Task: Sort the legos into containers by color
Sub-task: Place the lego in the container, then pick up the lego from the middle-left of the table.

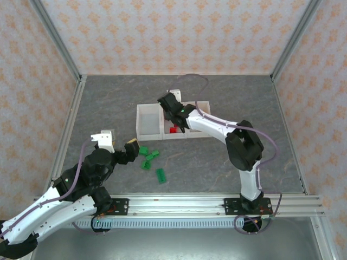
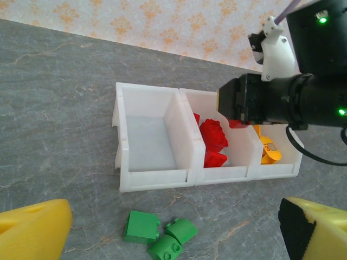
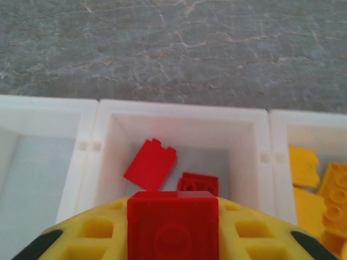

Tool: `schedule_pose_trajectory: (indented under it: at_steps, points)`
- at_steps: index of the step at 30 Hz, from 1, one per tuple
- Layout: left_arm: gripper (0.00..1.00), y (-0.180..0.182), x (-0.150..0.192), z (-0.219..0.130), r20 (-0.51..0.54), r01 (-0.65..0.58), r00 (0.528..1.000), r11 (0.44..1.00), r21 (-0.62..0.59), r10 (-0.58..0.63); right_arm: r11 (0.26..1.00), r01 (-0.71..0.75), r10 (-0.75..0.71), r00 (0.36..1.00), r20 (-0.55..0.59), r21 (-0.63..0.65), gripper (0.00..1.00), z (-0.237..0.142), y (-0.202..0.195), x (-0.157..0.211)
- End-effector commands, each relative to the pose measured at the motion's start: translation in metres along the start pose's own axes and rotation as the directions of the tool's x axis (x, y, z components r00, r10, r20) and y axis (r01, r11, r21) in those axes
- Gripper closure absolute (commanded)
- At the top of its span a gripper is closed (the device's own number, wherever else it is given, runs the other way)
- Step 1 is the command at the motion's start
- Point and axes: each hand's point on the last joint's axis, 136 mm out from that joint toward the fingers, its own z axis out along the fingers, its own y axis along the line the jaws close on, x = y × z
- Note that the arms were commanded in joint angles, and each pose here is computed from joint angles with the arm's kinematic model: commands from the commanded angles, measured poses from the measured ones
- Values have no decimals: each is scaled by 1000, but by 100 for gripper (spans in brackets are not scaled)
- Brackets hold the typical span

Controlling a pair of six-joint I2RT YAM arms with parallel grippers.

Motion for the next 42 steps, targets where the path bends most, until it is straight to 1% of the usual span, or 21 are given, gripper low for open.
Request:
schedule_pose_trajectory:
  at_steps: [1,3,5,6,8,10,13,14,15,20,22,24,28,31,32,33,36,37,39,42]
  points:
    - [1,-2,3,3,-3,-15,1000,1000,3,15,996,26,-27,1000,-9,-90,99,10,21,-6]
    - [1,-2,3,3,-5,-16,1000,1000,3,16,994,18,-21,999,-25,-107,96,18,25,-3]
    - [1,-2,3,3,-5,-15,1000,1000,2,15,993,13,-17,999,-35,-117,90,22,28,0]
    - [1,-2,3,3,-4,-15,1000,1000,1,15,992,13,-18,999,-41,-122,86,24,29,2]
    - [1,-2,3,4,-5,-16,1000,1000,0,16,992,9,-15,999,-48,-124,72,26,30,4]
    - [1,-2,3,4,-6,-17,1000,1000,-2,17,993,8,-14,999,-51,-120,65,26,29,5]
    - [1,-2,4,4,-9,-19,1000,1000,-4,19,993,9,-15,999,-48,-115,51,23,26,5]
    - [1,-2,4,5,-10,-21,1000,1000,-3,21,993,7,-12,999,-44,-116,47,21,26,3]
    - [1,-2,4,5,-11,-20,1000,1000,-4,20,993,8,-13,999,-41,-115,46,19,25,2]
    - [1,-2,6,6,-18,-26,1000,1000,-7,25,993,7,-9,1000,-15,-119,35,5,23,-11]
    - [1,-2,5,7,-18,-26,1000,1000,-8,26,993,8,-8,1000,-6,-122,30,-1,22,-15]
    - [1,-2,6,7,-20,-28,999,999,-15,28,992,5,-4,1000,4,-127,22,-10,20,-20]
    - [1,1,7,10,-28,-34,999,999,-43,33,991,10,-4,999,43,-130,10,-37,10,-31]
    - [1,0,12,16,-59,-49,997,997,-65,46,995,12,-4,997,80,-100,2,-58,-6,-36]
    - [1,-2,15,20,-75,-53,996,996,-75,47,996,12,-4,996,93,-85,0,-65,-13,-36]
    - [1,-4,19,25,-95,-58,994,995,-79,50,997,14,-6,995,102,-73,0,-71,-20,-36]
    - [1,-22,45,48,-177,-55,983,998,-35,48,1000,13,-10,992,123,-27,0,-90,-44,-33]
    - [1,-29,57,56,-211,-50,976,999,-15,46,1000,12,-10,992,124,-10,0,-95,-54,-31]
    - [1,-37,77,70,-283,-15,959,1000,-15,10,1000,14,-16,992,123,12,0,-103,-72,-26]
    - [1,-43,99,84,-377,-30,926,999,-43,12,999,-6,2,991,134,33,0,-117,-99,-17]
